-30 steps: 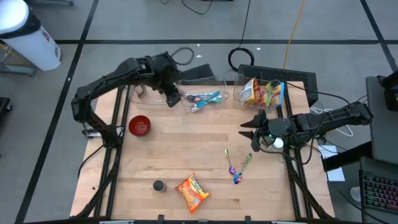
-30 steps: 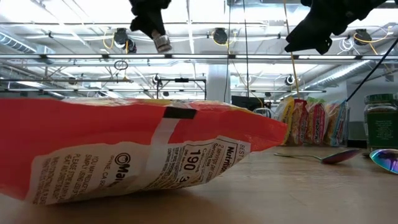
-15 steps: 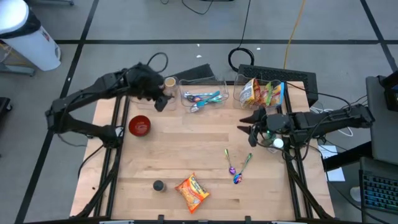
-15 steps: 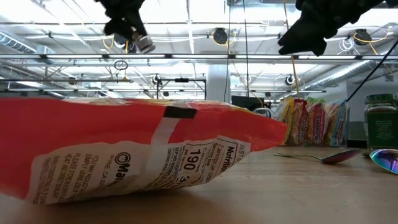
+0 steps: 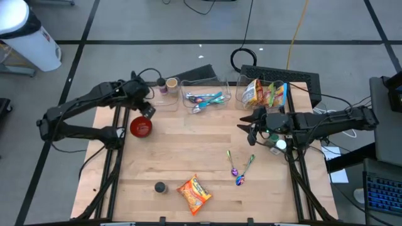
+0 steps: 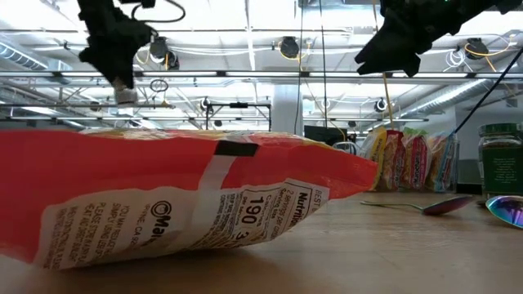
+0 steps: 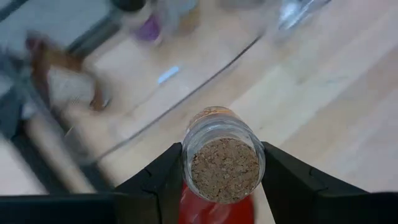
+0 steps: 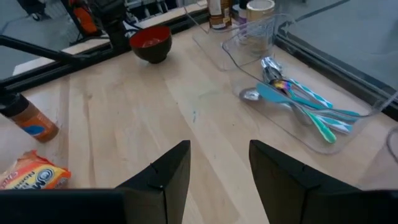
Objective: Pick & Place Food Item
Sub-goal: Put the brown seasoning bottle into the left transparent bin
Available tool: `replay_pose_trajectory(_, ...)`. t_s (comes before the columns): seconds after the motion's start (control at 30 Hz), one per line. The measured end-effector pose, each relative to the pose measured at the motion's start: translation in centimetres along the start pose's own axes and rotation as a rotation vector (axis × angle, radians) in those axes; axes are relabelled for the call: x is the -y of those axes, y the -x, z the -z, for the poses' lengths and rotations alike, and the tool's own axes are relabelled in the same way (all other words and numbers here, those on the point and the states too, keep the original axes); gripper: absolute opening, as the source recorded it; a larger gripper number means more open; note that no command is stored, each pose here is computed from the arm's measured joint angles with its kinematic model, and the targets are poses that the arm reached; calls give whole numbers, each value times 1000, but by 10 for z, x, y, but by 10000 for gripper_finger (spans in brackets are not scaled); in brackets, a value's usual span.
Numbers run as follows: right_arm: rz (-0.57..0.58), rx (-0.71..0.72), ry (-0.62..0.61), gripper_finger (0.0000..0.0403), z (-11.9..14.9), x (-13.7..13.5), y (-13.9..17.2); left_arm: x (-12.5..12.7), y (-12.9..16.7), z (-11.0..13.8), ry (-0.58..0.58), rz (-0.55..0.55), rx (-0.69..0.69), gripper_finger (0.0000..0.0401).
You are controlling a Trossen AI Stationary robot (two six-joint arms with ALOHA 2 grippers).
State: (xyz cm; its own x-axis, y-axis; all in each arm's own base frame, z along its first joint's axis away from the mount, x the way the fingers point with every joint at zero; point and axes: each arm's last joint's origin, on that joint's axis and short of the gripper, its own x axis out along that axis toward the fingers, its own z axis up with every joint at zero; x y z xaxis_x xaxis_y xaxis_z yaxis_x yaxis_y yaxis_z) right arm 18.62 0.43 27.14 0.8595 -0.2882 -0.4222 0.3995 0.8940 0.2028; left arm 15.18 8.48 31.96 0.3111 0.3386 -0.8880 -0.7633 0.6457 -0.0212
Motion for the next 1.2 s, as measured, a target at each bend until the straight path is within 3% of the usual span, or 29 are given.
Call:
replay_pose_trajectory(0.47, 6, -54, -30, 155, 7, -6, -19, -33, -51, -28, 32, -79, -196, 183)
replay_pose_trajectory(0.63, -10, -45, -35, 155, 6, -7, -21, -44, -67, -41, -13, -70, -244, 183)
replay_pose_trajectory(0.87, -10, -45, -35, 155, 6, -7, -21, -63, -76, -65, -49, -87, -255, 183)
replay_pose_trajectory(1.2, -8, -45, -62, 155, 6, -7, -21, -96, -99, -82, 74, -61, -206, 183)
